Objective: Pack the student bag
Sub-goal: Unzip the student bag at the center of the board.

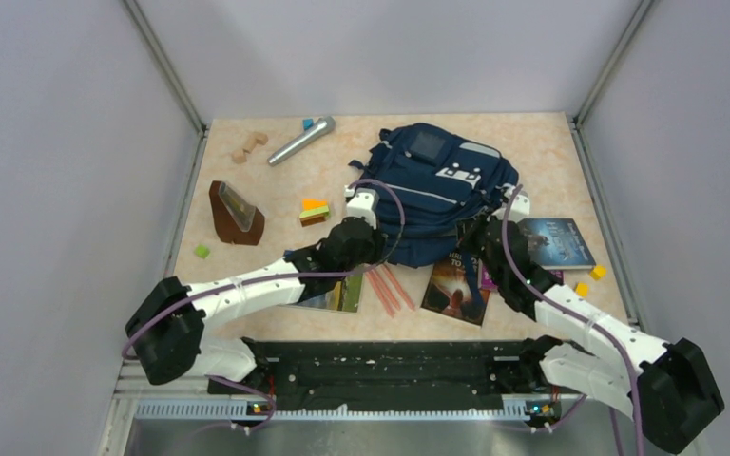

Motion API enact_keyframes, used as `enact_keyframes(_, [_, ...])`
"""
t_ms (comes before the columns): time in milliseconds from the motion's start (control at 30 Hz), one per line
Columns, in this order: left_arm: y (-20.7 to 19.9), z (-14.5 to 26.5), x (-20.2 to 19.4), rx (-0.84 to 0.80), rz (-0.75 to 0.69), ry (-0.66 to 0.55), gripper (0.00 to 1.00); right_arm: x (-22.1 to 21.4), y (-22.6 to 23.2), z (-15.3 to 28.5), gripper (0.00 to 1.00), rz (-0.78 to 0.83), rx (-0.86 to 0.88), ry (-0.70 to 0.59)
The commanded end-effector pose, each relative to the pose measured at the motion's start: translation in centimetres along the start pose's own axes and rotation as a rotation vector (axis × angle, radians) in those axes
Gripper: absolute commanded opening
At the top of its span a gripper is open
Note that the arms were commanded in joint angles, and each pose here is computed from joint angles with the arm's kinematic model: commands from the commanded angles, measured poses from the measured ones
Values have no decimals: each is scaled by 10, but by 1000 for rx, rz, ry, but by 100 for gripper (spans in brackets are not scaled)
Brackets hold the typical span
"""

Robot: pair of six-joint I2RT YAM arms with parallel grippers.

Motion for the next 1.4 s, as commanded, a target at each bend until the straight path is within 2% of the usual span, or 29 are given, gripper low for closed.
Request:
enact_keyframes(0, [22, 7, 4, 28, -9, 0, 0, 35, 10, -12, 0, 21, 1, -94])
enact_keyframes(433, [81, -3, 6, 155, -39, 8, 0, 47, -1, -27, 0, 71, -35, -95])
enact_keyframes(733, [101, -13, 1, 202, -107, 57, 0, 57, 2, -42, 0, 72, -30, -111])
enact_keyframes(833, [93, -15, -1, 104, -143, 67, 0, 62, 6, -53, 0, 86, -27, -103])
enact_keyframes(933, [72, -16, -2, -110, -184, 62, 0, 66, 9, -65, 0, 118, -43, -73])
enact_keyframes(1033, [54, -19, -5, -285, -174, 51, 0, 64, 21, -69, 0, 140, 9, 35])
enact_keyframes(1100, [48, -23, -6, -334, -161, 52, 0, 57, 25, -67, 0, 130, 51, 97])
enact_keyframes(1133, [46, -25, -6, -341, -152, 56, 0, 54, 26, -65, 2, 123, 66, 121])
enact_keyframes(1167, [45, -27, -5, -347, -146, 59, 0, 51, 24, -62, 9, 112, 61, 136])
enact_keyframes(1300, [40, -33, -5, -379, -122, 66, 0, 40, 12, -46, 45, 69, 55, 160])
enact_keyframes(1367, [39, -35, -4, -389, -111, 61, 0, 35, 5, -37, 58, 52, 50, 164])
Point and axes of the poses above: each gripper's point midway between its finger pads, its own z axis back along the fingers, its own y axis along the line the jaws close on, x = y × z, the point moved 7 cm from there along z, back along the fingers, and after that the axes turned 13 degrees about -z, right-handed, at the moved point
